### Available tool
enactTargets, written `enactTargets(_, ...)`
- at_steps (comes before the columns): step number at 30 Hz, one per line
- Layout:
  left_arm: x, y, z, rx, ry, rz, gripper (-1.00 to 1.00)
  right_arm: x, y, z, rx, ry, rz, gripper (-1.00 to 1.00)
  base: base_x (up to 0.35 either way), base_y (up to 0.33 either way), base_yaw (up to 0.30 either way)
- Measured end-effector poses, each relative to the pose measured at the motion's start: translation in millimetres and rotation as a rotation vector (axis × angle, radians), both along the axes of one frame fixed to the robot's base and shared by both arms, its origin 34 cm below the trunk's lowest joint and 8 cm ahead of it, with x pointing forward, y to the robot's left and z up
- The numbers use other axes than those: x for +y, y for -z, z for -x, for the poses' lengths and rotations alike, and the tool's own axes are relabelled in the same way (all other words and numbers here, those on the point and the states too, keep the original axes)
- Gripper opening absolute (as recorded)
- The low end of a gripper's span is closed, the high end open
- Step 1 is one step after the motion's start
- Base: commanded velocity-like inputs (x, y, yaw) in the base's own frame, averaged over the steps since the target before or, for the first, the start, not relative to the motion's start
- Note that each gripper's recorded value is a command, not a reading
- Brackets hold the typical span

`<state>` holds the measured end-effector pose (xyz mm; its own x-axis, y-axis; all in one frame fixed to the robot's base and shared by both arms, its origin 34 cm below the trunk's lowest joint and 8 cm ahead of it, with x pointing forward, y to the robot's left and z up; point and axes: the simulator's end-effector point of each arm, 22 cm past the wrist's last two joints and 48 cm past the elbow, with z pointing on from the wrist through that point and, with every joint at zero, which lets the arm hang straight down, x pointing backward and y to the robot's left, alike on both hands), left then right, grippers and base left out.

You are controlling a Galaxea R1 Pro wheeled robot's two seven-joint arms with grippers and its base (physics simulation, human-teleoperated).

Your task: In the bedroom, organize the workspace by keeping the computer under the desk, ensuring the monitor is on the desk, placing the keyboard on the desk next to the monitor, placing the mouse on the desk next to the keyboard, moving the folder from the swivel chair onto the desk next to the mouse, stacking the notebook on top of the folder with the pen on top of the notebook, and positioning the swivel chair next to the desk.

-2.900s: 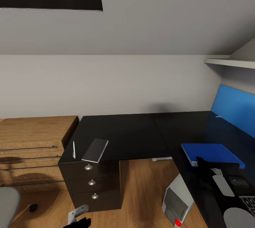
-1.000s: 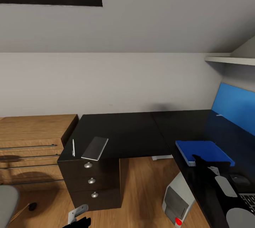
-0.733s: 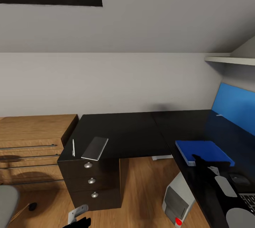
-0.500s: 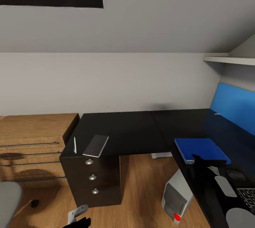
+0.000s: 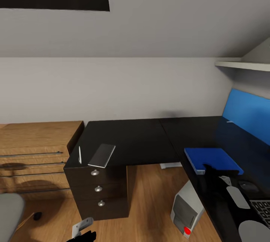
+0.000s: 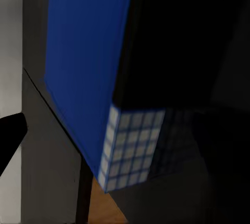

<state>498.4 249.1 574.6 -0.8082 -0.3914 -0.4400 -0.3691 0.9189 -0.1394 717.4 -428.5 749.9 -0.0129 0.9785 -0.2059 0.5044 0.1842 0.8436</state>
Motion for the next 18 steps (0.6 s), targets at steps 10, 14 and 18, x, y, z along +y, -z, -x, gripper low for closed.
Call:
enactTargets(10,-0.5,-6.0,11.7,0.034,0.003,-0.003,1.0,1.4,-52.8,-17.7,-0.077,-0.026,0.054,1.0,0.0,0.0,0.0)
enactTargets(14,-0.5,-11.6,12.7,0.037,0.004,-0.003,1.0,15.5,-62.4,-22.9,-0.078,-0.071,0.082,1.0,0.0,0.0,0.0)
enactTargets(18,-0.4,-17.4,13.4,0.039,0.003,-0.004,1.0,34.4,-71.8,-28.5,-0.078,-0.129,0.117,1.0,0.0,0.0,0.0)
